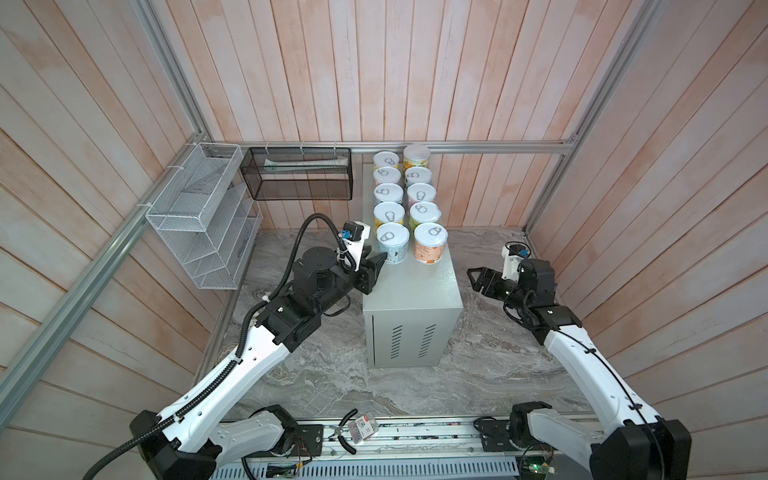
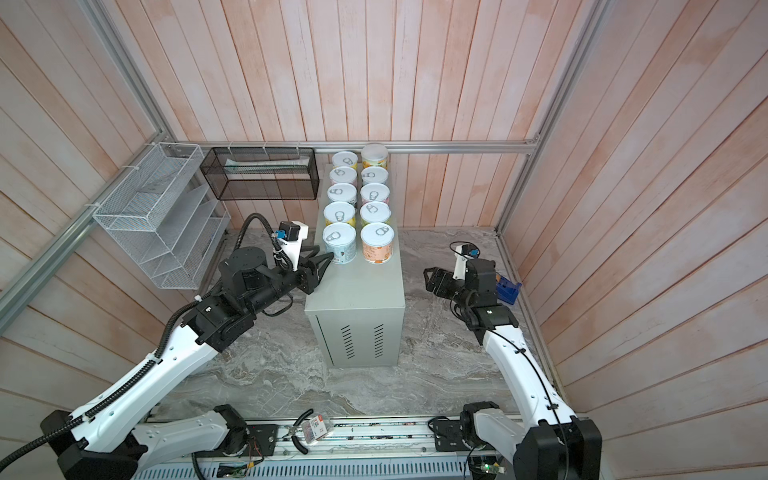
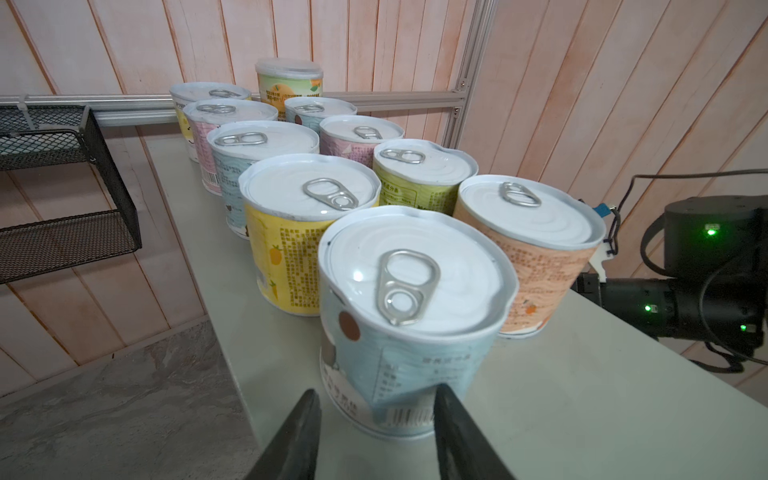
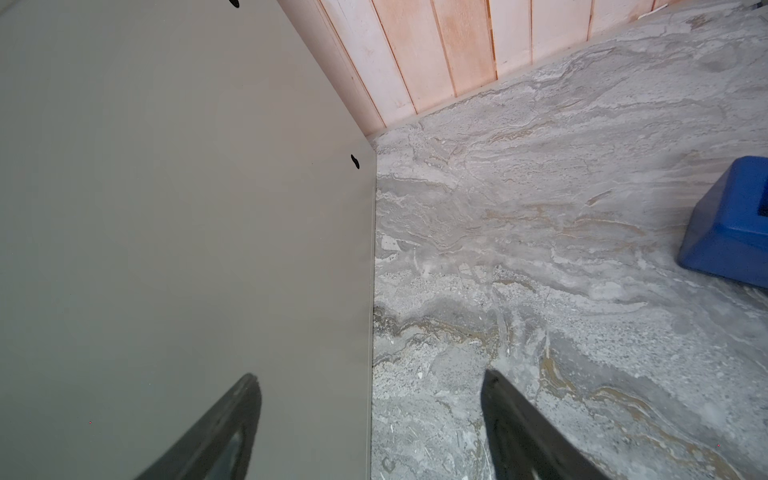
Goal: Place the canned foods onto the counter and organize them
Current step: 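Open the left gripper and draw it back from the cabinet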
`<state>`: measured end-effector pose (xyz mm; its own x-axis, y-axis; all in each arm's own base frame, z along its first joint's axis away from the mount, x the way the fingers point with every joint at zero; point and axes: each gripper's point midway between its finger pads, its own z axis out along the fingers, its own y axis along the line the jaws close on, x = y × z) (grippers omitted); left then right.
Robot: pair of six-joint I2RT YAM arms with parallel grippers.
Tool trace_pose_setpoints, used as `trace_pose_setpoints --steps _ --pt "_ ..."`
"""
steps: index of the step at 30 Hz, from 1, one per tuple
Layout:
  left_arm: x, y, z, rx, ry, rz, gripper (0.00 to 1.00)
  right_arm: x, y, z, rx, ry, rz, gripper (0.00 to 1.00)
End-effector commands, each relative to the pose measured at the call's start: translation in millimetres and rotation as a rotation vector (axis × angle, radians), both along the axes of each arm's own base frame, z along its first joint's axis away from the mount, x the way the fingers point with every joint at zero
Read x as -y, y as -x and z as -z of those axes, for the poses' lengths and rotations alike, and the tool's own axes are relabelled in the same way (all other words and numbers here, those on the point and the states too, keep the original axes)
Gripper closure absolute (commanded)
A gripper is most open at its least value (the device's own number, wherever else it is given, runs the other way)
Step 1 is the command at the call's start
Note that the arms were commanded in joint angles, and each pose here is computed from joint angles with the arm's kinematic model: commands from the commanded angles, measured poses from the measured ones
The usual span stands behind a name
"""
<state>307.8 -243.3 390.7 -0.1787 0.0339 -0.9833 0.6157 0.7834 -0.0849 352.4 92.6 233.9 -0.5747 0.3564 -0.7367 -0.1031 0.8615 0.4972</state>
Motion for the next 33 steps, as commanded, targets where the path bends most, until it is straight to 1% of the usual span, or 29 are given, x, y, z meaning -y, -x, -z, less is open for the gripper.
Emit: trace_pose_setpoints --steps 1,8,11,15,18,20,22,24,25,26,28,29,30,31,33 --pt "-5.4 -0.2 -9.9 0.005 0.028 -0.020 0.53 -0.4 -3.3 -1.8 0.012 -0.007 -0.003 0.18" --pt "-11.6 1.3 -14.2 0.012 0.028 -0.035 0.53 0.2 -3.3 -4.5 0.017 -0.002 -0.001 0.18" --pt "-20.0 4.5 -18.3 0.022 0.019 -0.060 0.53 0.5 -3.1 -6.6 0.022 -0.001 -0.001 0.18" --pt "-50.6 5.1 -21.8 0.049 0.027 -0.170 0.52 2.7 -2.0 -13.8 0.036 0.004 0.008 0.19" --pt "-82.8 -2.9 -15.3 0.004 0.053 -0.275 0.52 3.2 3.2 -36.1 0.103 -0.006 0.009 0.19" --pt "-99.4 -7.4 -7.1 -0.029 0.076 -0.317 0.52 2.7 5.9 -47.7 0.129 -0.010 0.005 0.19" --pt "-106.2 -8.8 2.5 -0.050 0.102 -0.321 0.52 2.4 7.3 -53.1 0.135 -0.005 0.000 0.19" --pt "-107.6 -10.4 14.7 -0.062 0.121 -0.319 0.47 4.6 7.7 -50.3 0.125 0.005 0.009 0.19" --pt "-107.8 -12.7 23.4 -0.071 0.115 -0.326 0.42 5.8 8.2 -49.3 0.125 0.007 0.015 0.19" --pt "-110.2 -16.3 33.4 -0.080 0.106 -0.347 0.36 6.4 9.5 -49.5 0.131 0.009 0.018 0.19" --pt "-120.4 -25.5 54.0 -0.098 0.080 -0.423 0.24 6.8 13.0 -54.5 0.157 0.019 0.010 0.10" --pt "-126.5 -30.7 63.1 -0.094 0.065 -0.467 0.18 7.6 14.7 -57.0 0.175 0.029 0.009 0.03" --pt "-135.6 -35.8 69.8 -0.085 0.056 -0.525 0.11 9.3 15.8 -58.6 0.188 0.042 0.014 0.02" --pt "-142.8 -38.9 76.3 -0.072 0.041 -0.568 0.08 12.0 15.8 -58.3 0.190 0.056 0.025 0.02" --pt "-147.6 -41.4 80.0 0.033 0.012 -0.584 0.03 19.3 15.8 -56.8 0.201 0.082 0.062 0.02"
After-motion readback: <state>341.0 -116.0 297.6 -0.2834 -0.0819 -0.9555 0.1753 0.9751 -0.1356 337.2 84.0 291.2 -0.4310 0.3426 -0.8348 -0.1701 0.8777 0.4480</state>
